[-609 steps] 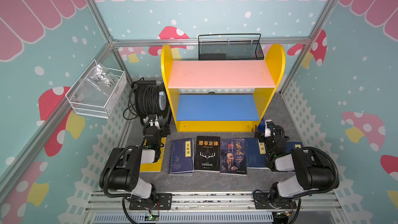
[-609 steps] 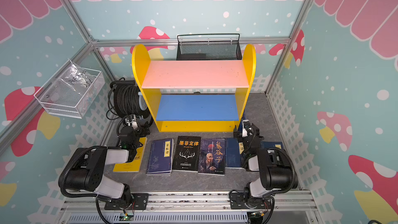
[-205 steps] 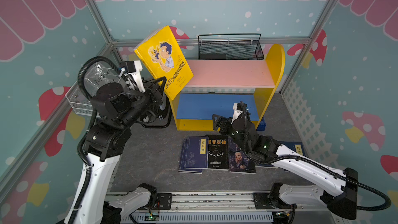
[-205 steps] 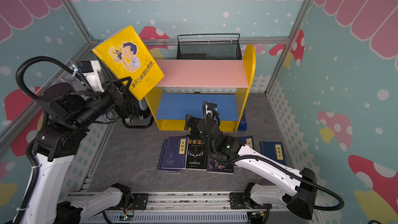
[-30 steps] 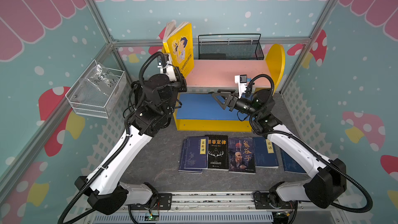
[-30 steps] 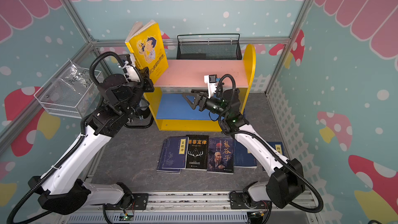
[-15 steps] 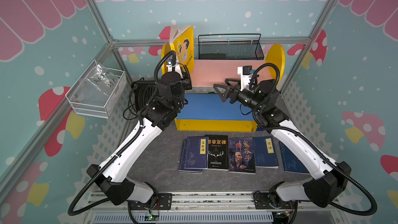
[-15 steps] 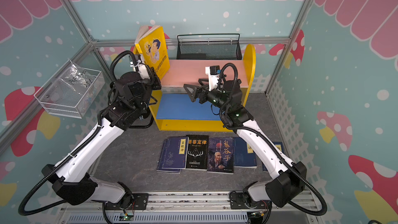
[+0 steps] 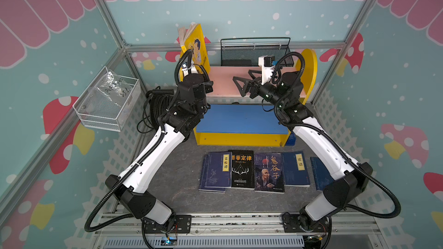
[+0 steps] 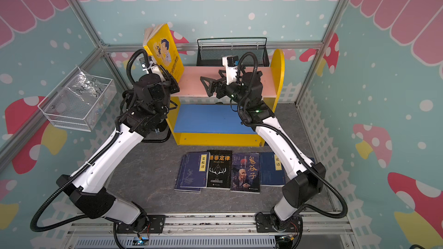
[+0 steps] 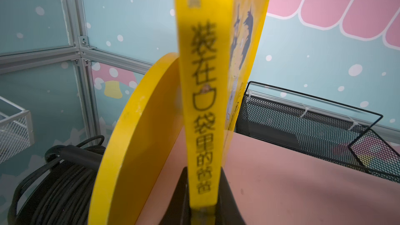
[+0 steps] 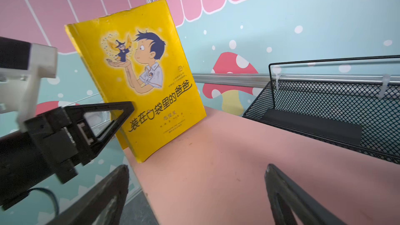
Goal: Stacking books/files
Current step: Place the book at the bookshelf.
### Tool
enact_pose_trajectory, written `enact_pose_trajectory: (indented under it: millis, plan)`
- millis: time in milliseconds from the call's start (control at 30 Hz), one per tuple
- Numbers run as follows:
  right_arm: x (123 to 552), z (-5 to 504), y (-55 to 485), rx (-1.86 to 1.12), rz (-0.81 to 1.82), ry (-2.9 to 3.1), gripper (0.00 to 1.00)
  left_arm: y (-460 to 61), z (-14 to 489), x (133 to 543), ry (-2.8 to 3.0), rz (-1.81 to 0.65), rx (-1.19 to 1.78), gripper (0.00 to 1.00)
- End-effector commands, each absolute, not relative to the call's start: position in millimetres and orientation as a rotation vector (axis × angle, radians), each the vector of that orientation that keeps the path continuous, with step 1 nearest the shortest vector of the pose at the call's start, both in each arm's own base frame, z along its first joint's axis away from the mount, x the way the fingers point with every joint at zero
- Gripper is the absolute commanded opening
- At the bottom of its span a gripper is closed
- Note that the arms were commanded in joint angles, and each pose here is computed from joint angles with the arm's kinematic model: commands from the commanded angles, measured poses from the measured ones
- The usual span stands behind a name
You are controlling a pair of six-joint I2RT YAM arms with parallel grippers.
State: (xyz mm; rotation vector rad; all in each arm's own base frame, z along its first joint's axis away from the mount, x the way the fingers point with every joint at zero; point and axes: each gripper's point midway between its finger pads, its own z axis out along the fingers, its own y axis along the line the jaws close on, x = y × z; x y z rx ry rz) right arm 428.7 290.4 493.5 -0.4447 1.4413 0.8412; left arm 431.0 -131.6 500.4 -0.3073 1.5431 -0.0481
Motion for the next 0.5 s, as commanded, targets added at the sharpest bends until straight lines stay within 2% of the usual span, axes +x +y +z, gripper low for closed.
enact_pose_trajectory:
  millis: [0, 233, 467]
  plan:
    - [453, 492, 300, -0.409, 0.869, 1.456, 0.99, -113, 500, 434, 1.569, -0.004, -0.345, 0.00]
    - [499, 478, 349, -0.440, 1.020, 1.469, 0.99, -105, 493, 439, 1.683, 0.046, -0.305, 0.00]
    - [503, 457, 393, -0.495, 1.065, 1.466, 0.99, -95, 495, 430, 1.673, 0.075, -0.332, 0.00]
